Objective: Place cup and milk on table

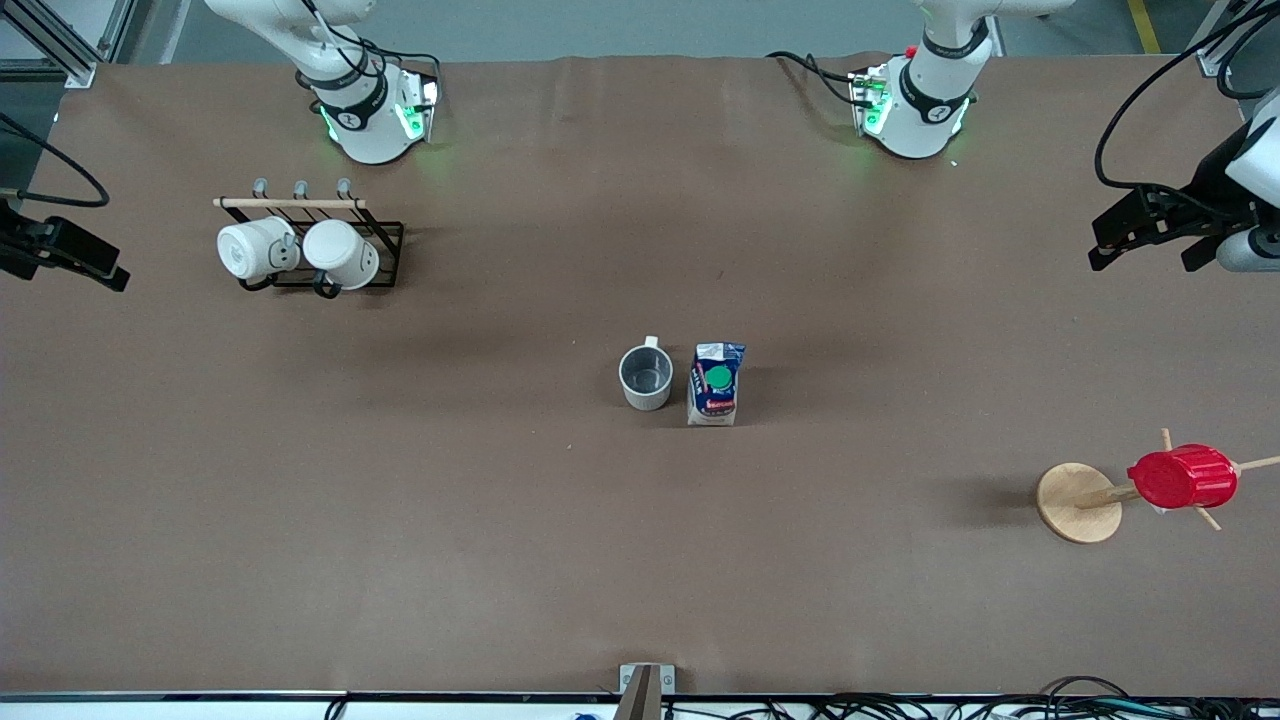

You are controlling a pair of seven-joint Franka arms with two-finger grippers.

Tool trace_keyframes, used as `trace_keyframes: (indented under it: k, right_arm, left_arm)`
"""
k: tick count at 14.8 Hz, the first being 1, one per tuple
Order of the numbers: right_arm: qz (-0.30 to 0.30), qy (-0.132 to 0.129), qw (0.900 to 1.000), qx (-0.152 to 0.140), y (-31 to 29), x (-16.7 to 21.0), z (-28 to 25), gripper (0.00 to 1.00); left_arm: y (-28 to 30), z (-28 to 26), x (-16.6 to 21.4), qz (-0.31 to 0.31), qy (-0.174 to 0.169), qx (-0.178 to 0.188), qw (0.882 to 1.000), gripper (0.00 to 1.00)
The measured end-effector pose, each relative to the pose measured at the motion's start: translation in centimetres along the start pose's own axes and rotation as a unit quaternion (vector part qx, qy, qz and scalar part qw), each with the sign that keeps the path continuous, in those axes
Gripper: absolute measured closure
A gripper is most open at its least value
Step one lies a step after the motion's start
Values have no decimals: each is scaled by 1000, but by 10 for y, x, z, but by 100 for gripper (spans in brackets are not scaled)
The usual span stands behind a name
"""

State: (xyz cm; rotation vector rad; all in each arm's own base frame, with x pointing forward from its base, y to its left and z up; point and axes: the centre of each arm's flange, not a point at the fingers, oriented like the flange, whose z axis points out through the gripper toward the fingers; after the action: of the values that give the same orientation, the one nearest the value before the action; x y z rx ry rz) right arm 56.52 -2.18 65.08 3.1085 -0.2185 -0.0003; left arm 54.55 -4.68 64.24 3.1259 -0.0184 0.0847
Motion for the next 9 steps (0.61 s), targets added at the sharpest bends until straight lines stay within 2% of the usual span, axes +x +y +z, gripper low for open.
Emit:
trace_keyframes:
  k: [9]
  right_arm:
    - [0, 2, 1000, 0, 0, 0, 0, 0]
  left_arm:
    - [5, 6, -6, 2, -5, 0, 1000, 2]
